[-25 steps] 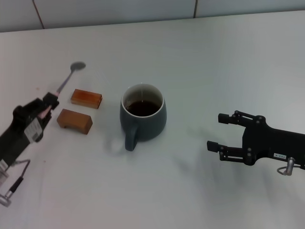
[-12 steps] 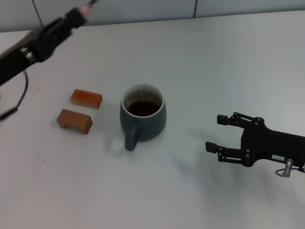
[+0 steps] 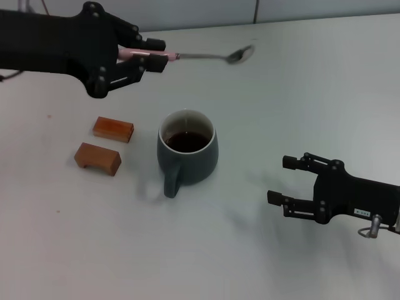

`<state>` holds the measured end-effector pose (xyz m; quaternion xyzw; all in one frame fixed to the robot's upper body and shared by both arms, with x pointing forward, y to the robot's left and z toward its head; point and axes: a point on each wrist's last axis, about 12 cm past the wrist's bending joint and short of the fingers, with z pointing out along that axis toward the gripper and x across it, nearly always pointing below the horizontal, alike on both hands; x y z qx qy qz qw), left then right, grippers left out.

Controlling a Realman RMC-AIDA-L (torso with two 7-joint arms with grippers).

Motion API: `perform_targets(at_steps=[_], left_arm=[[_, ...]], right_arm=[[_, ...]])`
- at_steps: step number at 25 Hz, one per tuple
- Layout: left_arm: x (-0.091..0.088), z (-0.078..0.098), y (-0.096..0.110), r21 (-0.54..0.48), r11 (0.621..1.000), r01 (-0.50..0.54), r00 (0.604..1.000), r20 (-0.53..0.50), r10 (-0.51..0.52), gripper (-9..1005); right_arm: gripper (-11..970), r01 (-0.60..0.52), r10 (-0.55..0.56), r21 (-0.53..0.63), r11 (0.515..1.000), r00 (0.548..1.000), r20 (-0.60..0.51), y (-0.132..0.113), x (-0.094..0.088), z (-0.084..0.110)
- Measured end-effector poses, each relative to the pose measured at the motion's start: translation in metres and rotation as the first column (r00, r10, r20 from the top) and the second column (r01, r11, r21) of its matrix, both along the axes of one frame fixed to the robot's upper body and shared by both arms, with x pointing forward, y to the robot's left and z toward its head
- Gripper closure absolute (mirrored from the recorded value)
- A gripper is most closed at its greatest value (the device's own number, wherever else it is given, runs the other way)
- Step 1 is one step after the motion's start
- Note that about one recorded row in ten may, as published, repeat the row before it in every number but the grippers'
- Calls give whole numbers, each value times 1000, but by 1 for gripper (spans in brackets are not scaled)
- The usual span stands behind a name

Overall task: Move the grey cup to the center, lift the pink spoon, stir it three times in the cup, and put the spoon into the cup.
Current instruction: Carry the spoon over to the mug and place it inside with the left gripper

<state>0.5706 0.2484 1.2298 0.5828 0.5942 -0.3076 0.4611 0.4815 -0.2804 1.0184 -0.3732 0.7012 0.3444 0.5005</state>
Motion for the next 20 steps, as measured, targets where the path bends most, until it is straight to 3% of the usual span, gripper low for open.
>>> perform_targets(at_steps=[2,4,8,9,11,13,15,18,20], left_arm=[[-6,16,-6,161,987,4,996,83,-17,866],[-11,27,-13,320,947,-12,990,138,-34,866],[-15,29,-25,472,881,-22,984,166,-65,866],[-15,29,-25,472,881,-22,984,166,-65,866],[-17,27,-33,539,842,-19,982,166,-85,866],[-18,23,-49,627,779,-7,980,160,-120,866],[-19,22,-52,645,764,-5,979,159,-128,865],[-20,17,-71,716,699,4,974,157,-166,865],[-20,17,-75,727,687,5,972,158,-174,865]], right_arm=[[133,4,-4,-4,1000,1000,-2,0,0,-1],[133,7,-7,-5,1000,1000,-4,0,0,-1],[133,8,-8,-5,1000,1000,-5,-1,-1,-2],[133,8,-8,-5,1000,1000,-5,-1,-1,-2],[133,10,-10,-4,1000,1000,-8,-1,-1,-2],[133,12,-12,1,1000,1000,-12,0,-3,-3],[133,13,-13,2,1000,1000,-12,0,-3,-3],[133,13,-13,2,1000,1000,-12,0,-2,-3],[133,13,-13,2,1000,1000,-12,0,-2,-3]])
